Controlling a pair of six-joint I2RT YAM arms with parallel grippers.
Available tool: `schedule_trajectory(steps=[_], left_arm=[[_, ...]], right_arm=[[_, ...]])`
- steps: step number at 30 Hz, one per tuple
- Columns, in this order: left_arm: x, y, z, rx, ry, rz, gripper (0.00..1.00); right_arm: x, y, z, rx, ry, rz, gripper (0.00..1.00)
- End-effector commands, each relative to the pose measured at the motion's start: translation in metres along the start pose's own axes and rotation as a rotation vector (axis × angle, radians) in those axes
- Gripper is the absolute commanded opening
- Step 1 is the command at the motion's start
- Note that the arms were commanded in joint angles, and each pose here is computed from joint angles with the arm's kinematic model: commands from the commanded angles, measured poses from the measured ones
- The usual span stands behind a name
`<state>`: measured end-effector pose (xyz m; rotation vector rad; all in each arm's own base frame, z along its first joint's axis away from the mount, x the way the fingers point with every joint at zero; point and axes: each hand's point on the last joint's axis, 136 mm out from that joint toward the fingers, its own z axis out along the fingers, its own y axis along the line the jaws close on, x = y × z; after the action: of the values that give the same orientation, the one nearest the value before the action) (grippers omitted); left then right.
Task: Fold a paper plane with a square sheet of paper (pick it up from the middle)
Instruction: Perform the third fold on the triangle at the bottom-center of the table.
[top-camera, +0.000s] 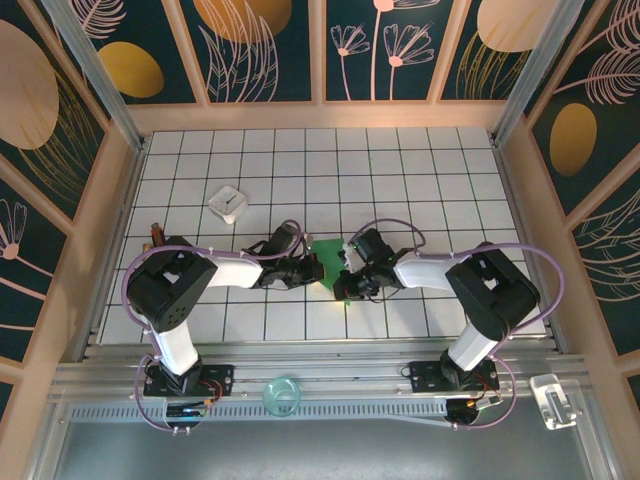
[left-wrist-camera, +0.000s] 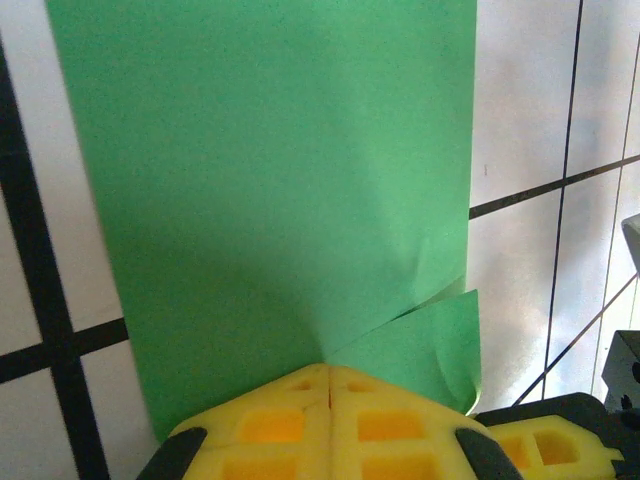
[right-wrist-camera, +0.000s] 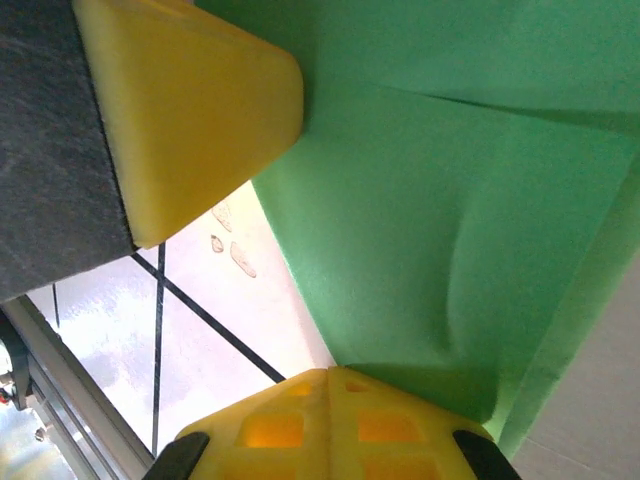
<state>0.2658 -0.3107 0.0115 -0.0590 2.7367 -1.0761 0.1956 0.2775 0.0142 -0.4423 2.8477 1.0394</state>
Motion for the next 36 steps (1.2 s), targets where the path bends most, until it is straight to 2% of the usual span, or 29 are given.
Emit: schedule_trajectory(steps=[1,7,10,16,20,26,36], left_arm=[[0.030,0.065,0.003,-0.223,0.085,-0.060,0.00],[0.030,0.067,0.003,-0.229,0.085,-0.056,0.00],[0.030,0.066,0.004,-0.227,0.085,-0.056,0.00],[0.029,0.067,0.005,-0.230,0.087,-0.057,0.00],[0.030,0.066,0.005,-0.225,0.089,-0.061,0.00],[0.030,0.066,0.004,-0.227,0.089,-0.059,0.00],[0.029,0.064,0.003,-0.223,0.085,-0.057,0.00]], right_arm=[[0.044,-0.035,0.002,0.097,0.101,0.080,0.00],[0.077,-0.049,-0.007,0.112,0.117,0.146,0.00],[0.080,-0.047,-0.012,0.099,0.102,0.157,0.00],[0.035,0.009,-0.035,-0.094,-0.015,0.065,0.00],[0.013,0.022,-0.043,-0.140,-0.049,0.041,0.00],[0.006,0.009,-0.028,-0.109,-0.017,0.045,0.00],[0.028,-0.032,-0.012,-0.023,0.030,0.120,0.00]])
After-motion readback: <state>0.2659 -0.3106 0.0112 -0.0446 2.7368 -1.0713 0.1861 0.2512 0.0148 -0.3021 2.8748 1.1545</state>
